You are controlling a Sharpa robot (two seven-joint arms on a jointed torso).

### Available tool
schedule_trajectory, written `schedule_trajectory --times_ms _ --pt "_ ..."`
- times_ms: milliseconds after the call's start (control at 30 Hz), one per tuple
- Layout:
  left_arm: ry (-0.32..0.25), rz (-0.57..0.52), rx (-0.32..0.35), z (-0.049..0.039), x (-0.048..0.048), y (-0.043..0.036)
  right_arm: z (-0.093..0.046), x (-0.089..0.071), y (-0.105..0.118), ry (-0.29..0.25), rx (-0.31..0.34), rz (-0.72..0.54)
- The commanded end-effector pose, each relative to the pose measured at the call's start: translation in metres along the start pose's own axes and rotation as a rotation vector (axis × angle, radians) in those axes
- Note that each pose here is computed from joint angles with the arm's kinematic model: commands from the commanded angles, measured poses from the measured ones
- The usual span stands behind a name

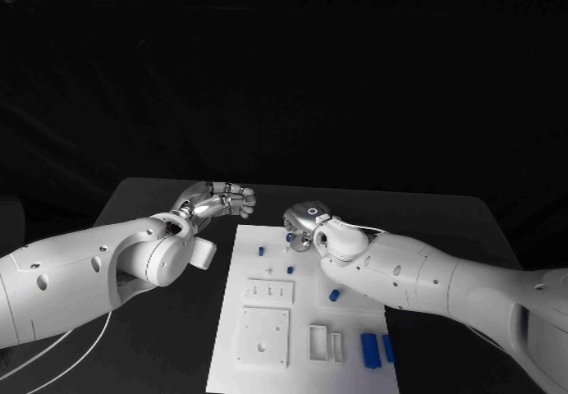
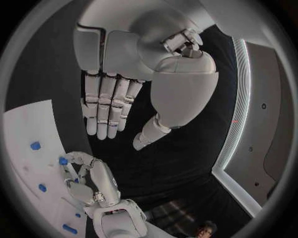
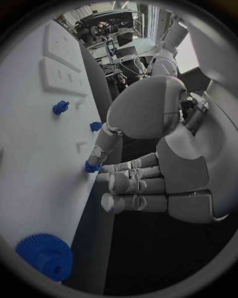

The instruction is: Assemble the parts on the task board

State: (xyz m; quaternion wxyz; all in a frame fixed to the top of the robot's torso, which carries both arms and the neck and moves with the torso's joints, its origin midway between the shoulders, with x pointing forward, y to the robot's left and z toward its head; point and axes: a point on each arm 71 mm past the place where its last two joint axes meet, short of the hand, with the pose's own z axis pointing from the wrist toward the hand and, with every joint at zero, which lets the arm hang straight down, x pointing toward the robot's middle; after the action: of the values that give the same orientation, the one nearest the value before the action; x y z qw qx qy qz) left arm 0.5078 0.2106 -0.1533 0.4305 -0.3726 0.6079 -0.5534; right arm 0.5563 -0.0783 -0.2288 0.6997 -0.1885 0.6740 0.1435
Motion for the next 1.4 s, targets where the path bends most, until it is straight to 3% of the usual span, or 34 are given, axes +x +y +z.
schedule_trajectory --times_ms 33,433,633,833,967,1133,1400 --pt "0.012 -0.005 0.008 0.0003 0.0017 -0.0014 0.000 0.000 0.001 0.001 -0.006 0.022" --pt "0.007 -0.004 0.007 0.0001 -0.0001 -0.0011 -0.003 -0.002 0.001 -0.018 -0.010 0.038" --pt "0.004 -0.004 0.006 -0.0005 -0.0020 -0.0009 -0.016 -0.005 -0.009 -0.052 -0.017 0.100" --pt "-0.004 -0.002 0.007 -0.0026 -0.0062 -0.0006 -0.033 -0.027 -0.032 -0.084 -0.009 0.161" --pt "-0.010 -0.001 0.006 -0.0041 -0.0092 -0.0004 -0.045 -0.045 -0.063 -0.100 0.019 0.184" --pt "-0.016 0.001 0.005 -0.0048 -0.0118 0.0000 -0.058 -0.048 -0.098 -0.049 0.083 0.223" --pt "-0.012 0.000 0.005 -0.0040 -0.0113 0.0002 -0.062 -0.039 -0.122 0.035 0.125 0.222"
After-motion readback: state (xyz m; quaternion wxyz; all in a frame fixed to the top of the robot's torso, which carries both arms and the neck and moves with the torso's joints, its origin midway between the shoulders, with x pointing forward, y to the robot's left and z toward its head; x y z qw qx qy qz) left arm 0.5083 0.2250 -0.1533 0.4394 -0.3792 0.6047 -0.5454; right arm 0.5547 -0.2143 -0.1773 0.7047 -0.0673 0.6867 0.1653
